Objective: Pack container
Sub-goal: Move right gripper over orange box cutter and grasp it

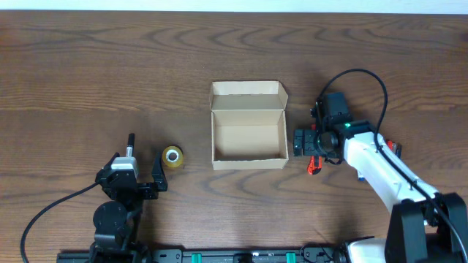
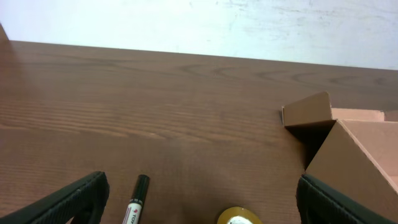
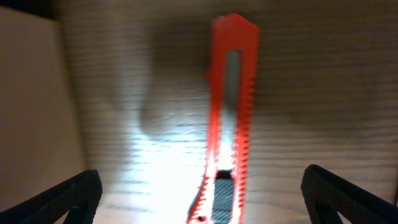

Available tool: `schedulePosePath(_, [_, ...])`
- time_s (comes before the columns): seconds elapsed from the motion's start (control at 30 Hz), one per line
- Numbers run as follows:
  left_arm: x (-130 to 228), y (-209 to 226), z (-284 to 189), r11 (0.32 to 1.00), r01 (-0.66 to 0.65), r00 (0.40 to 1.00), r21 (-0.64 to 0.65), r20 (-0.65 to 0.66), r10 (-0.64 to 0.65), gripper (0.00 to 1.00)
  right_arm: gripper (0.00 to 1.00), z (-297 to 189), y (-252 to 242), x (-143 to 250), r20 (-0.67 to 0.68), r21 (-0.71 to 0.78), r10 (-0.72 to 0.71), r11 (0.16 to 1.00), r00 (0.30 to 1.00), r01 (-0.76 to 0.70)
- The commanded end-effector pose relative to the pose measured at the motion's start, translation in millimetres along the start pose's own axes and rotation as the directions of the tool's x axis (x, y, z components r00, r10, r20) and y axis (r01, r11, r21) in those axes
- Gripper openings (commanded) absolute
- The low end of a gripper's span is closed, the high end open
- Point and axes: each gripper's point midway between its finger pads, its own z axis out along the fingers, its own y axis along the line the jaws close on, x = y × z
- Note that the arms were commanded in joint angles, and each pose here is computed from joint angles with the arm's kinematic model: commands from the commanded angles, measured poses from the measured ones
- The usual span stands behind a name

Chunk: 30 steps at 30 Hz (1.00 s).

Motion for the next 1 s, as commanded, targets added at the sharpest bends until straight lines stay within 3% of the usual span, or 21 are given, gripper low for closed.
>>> schedulePosePath(0.0, [13.9, 0.1, 2.8, 1.000, -0.006, 0.999, 0.005, -0.032, 0.007, 0.96, 0.99, 11.6, -15.3, 4.2, -0.030, 0.037, 0.050, 0.998, 0.998, -0.049])
schedulePosePath(0.7, [13.9, 0.1, 2.8, 1.000, -0.006, 0.999, 0.005, -0.032, 0.007, 0.95, 0.99, 53.6, -30.1, 13.9, -0.120, 0.067, 0.086, 0.995, 0.989, -0.079])
schedulePosePath(0.8, [13.7, 0.1, 2.7, 1.000, -0.006, 0.999, 0.005, -0.032, 0.007, 0.96, 0.77, 57.3, -29.5, 17.3, -0.137, 0.065, 0.093, 0.994, 0.986, -0.085])
schedulePosePath(0.83, [13.8, 0.1, 2.8, 1.000, -0.006, 0.999, 0.005, -0.032, 0.007, 0.95, 0.66, 57.3, -28.8, 17.4, -0.138, 0.061, 0.093, 0.994, 0.986, -0.085])
schedulePosePath(0.9, [13.9, 0.1, 2.8, 1.000, -0.006, 0.999, 0.005, -0.032, 0.007, 0.96, 0.32, 57.4, -28.7, 17.3, -0.137, 0.061, 0.097, 0.994, 0.986, -0.090])
schedulePosePath(0.97, [13.9, 0.1, 2.8, 1.000, -0.006, 0.999, 0.005, -0.032, 0.007, 0.95, 0.12, 57.4, -28.7, 17.3, -0.136, 0.062, 0.100, 0.994, 0.986, -0.093])
